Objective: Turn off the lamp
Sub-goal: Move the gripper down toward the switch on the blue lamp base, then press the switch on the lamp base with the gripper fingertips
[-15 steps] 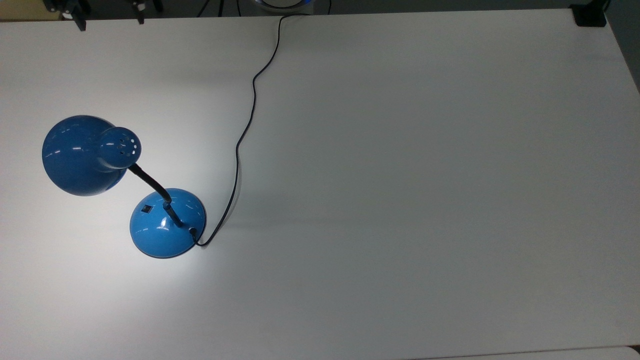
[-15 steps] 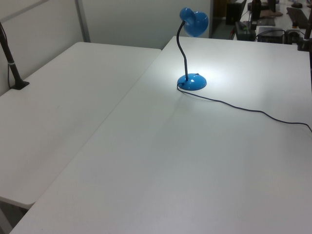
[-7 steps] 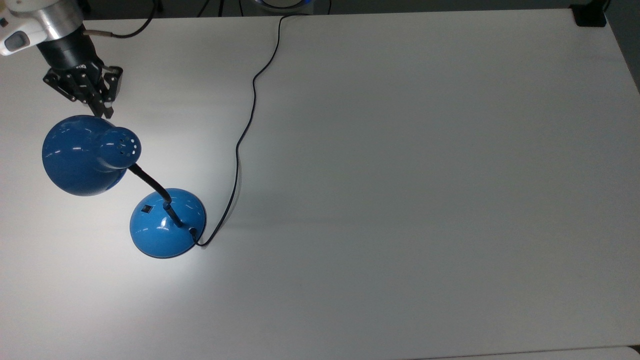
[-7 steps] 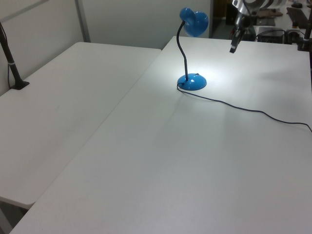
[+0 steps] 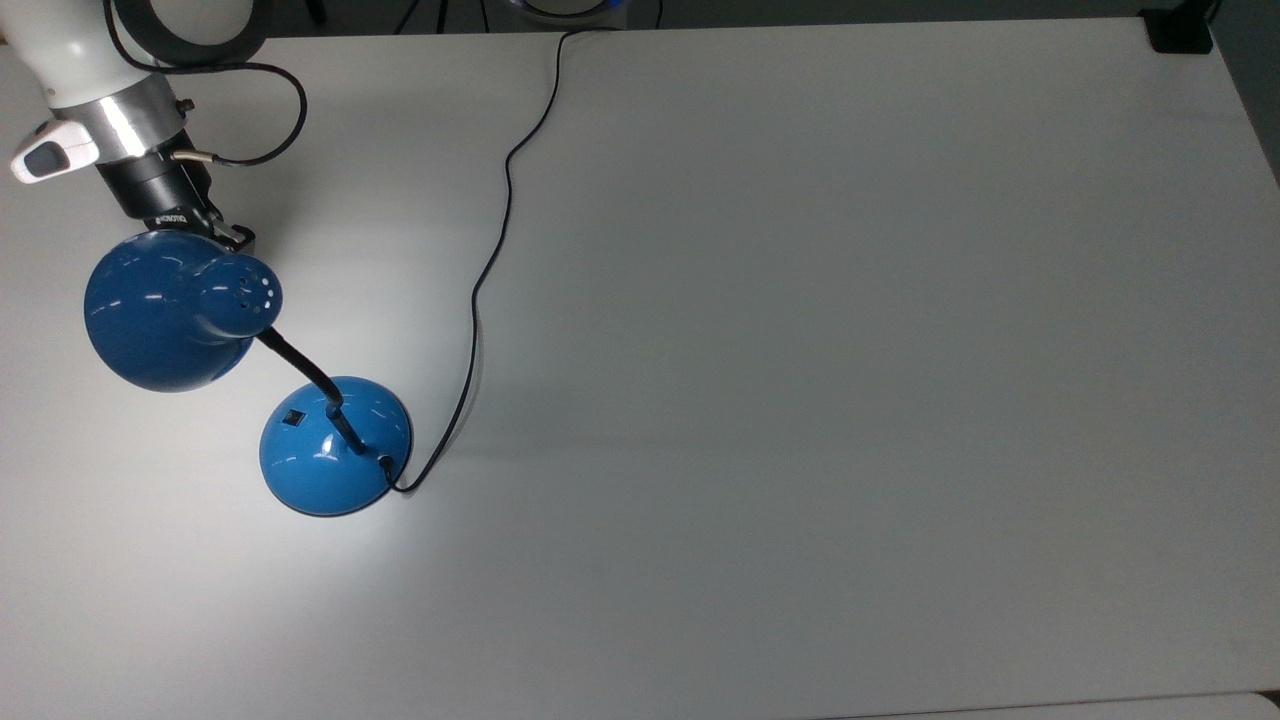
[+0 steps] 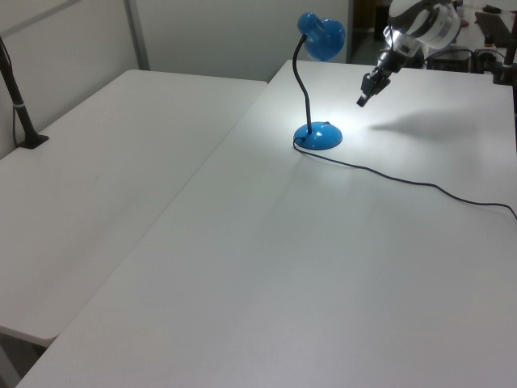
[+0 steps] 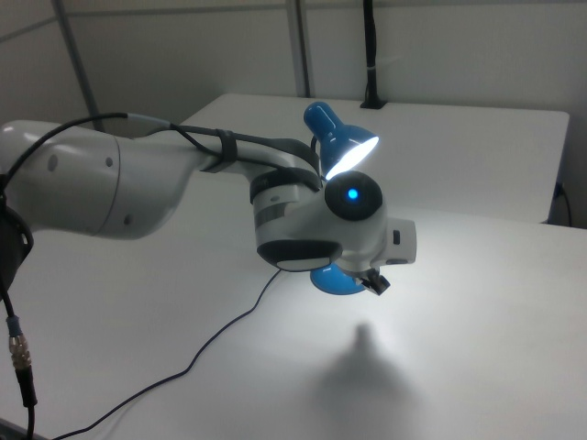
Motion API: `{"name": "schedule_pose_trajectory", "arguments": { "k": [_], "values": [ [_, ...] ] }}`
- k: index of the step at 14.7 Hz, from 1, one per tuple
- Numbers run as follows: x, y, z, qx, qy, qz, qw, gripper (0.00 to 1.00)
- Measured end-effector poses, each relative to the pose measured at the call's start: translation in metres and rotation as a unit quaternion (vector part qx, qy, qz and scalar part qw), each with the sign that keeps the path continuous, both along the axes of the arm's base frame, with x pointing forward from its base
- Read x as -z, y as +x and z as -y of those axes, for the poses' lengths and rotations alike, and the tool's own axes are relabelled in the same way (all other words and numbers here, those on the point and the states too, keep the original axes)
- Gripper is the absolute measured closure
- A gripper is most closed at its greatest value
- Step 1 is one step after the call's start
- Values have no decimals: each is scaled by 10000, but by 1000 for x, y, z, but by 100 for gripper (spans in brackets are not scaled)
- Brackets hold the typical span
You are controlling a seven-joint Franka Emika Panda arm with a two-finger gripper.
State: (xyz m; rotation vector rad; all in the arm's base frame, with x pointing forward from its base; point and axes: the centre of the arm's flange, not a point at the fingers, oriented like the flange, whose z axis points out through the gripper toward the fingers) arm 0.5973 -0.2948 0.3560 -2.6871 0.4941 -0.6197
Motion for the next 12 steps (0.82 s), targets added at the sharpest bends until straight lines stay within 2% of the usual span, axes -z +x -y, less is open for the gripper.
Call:
{"name": "schedule_pose_trajectory", "arguments": {
  "k": [3, 6, 8, 12],
  "values": [
    [16, 6, 0, 464, 604, 309, 9966, 99],
    [31, 13, -3, 745, 1020, 470, 9909, 99],
    [43, 21, -13, 745, 1152, 495, 9893, 99],
    [54, 37, -26, 910, 1219, 629, 9864, 99]
  ]
}}
